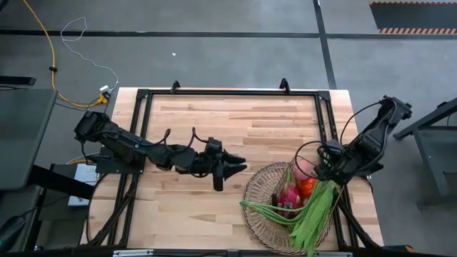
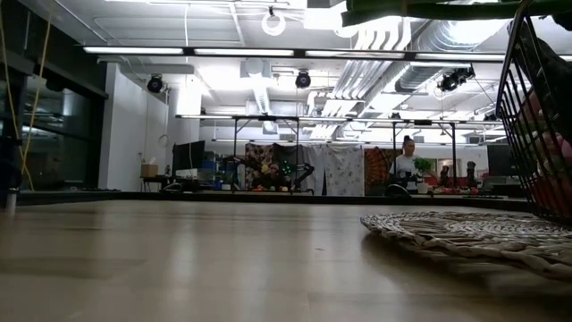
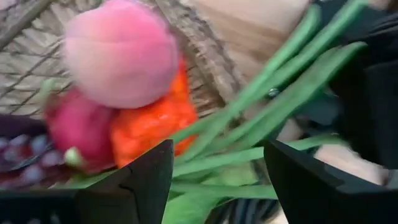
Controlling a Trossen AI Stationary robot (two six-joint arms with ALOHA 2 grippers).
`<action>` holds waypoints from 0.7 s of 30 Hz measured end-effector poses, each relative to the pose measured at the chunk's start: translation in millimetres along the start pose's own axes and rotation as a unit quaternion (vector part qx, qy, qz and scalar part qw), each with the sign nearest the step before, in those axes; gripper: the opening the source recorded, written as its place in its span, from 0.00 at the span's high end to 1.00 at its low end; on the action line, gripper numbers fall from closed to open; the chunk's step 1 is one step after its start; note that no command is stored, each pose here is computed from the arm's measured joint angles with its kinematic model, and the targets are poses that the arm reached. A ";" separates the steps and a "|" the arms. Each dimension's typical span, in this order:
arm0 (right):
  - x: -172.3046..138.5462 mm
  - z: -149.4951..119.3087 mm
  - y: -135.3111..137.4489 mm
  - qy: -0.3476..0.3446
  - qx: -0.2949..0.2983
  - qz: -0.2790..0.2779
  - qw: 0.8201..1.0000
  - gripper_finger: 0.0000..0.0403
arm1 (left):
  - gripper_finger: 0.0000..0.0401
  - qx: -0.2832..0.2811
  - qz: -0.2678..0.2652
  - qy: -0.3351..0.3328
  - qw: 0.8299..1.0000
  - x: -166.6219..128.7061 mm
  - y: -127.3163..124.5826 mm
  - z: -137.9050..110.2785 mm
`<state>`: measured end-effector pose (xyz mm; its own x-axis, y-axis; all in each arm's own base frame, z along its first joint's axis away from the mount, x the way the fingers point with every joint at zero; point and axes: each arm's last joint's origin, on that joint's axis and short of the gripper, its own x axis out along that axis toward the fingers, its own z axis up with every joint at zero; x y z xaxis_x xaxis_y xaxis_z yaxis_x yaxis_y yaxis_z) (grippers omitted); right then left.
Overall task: Build produce basket
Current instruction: Adjust the wire basket on the table
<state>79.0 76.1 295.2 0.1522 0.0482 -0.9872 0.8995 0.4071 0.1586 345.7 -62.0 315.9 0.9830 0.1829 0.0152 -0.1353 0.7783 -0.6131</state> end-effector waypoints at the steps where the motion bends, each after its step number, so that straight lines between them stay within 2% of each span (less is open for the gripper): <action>1: 0.5 0.2 -0.7 -0.004 0.003 -0.008 1.000 0.40 | 0.65 0.000 -0.005 0.005 1.000 0.6 0.8 0.4; 3: 0.9 1.0 1.2 -0.026 0.002 0.002 1.000 0.40 | 0.65 0.006 -0.014 0.013 1.000 2.0 3.6 2.3; 5: 0.3 2.3 6.9 -0.068 -0.005 0.047 0.997 0.40 | 0.65 0.022 -0.014 0.026 0.999 -1.0 7.6 10.0; 8: -2.8 4.6 18.4 -0.148 -0.036 0.128 0.980 0.40 | 0.65 0.038 -0.003 0.024 0.999 -15.0 10.9 36.0; 10: -4.5 7.6 24.1 -0.175 -0.043 0.154 0.971 0.40 | 0.65 0.053 0.012 0.025 0.998 -27.2 13.9 52.2; 16: 2.0 22.9 39.4 -0.168 -0.014 0.134 0.976 0.45 | 0.65 0.084 0.048 0.021 0.995 -57.9 20.4 85.1; 18: 5.4 27.8 47.0 -0.168 -0.022 0.128 0.977 0.52 | 0.65 0.085 0.055 0.016 0.995 -63.3 21.0 90.2; 21: 11.3 34.9 54.9 -0.154 -0.022 0.111 0.982 0.69 | 0.65 0.079 0.060 0.015 0.995 -67.5 22.3 93.7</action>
<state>144.4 67.1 293.5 0.4657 -0.1356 -0.8745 0.8126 0.4568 0.3619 264.7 -0.7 375.2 0.9615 0.2642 -0.0756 -0.2676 0.8373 -0.4768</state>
